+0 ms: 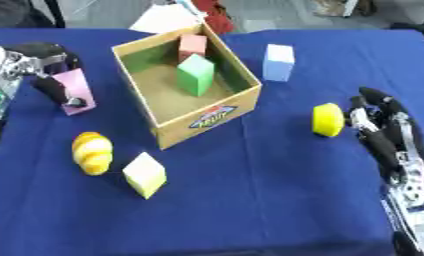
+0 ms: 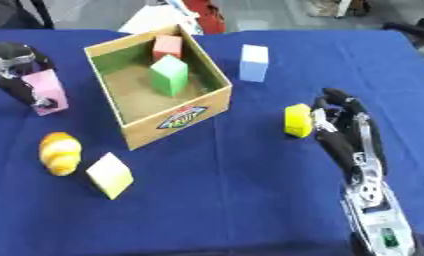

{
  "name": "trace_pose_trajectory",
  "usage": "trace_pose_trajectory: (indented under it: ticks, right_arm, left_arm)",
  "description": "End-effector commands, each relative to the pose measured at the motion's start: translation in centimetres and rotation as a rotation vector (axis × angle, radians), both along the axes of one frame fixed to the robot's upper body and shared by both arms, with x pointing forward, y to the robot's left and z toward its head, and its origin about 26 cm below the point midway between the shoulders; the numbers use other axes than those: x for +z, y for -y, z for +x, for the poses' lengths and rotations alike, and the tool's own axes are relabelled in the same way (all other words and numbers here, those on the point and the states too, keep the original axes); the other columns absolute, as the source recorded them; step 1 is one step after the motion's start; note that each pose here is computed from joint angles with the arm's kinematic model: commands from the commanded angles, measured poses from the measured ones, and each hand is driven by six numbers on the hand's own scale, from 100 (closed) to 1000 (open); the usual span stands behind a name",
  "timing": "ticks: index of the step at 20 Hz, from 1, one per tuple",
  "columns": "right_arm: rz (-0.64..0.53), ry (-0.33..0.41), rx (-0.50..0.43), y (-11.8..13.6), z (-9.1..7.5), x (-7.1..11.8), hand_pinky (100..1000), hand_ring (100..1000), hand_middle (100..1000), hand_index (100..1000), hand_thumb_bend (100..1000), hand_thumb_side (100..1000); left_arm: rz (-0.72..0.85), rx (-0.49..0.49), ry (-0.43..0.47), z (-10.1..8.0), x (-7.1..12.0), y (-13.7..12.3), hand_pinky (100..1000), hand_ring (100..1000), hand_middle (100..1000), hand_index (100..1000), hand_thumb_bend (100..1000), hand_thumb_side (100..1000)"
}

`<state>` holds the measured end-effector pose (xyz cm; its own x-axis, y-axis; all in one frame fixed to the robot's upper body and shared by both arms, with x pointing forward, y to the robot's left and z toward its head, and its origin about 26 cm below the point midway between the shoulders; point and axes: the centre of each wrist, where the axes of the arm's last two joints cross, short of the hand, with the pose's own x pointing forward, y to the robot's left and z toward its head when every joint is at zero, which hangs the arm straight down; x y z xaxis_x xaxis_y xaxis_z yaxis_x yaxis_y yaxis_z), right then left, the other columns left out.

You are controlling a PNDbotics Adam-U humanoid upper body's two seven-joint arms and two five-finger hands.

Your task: Pick up objects on the table and place them in the box.

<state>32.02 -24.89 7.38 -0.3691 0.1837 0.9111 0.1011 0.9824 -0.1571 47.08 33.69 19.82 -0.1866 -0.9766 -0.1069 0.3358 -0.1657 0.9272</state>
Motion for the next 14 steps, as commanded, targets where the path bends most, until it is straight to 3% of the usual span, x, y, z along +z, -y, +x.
trace_pose_trajectory:
  ticks: [1,7,11,14]
  right_arm:
    - [-0.012,0.02,-0.003,0.4,0.1,0.6,570,586,655,786,100,401]
    - [-0.014,0.016,-0.005,0.5,0.1,0.5,570,586,656,786,100,402]
    - [-0.015,0.013,0.001,0.4,0.1,0.4,570,586,656,786,100,402]
    - [-0.014,0.01,0.009,0.2,0.1,0.4,570,586,656,786,100,403]
  left_arm:
    - [0.029,0.014,0.051,-0.4,2.1,-1.2,520,442,467,681,458,174]
    - [-0.031,-0.091,0.24,-1.1,5.5,0.6,498,388,402,634,387,128]
    - [-0.112,-0.21,0.388,-1.3,7.7,4.0,513,391,398,634,351,135]
    - [-0.168,-0.314,0.411,-1.2,7.6,7.4,527,404,408,643,334,143]
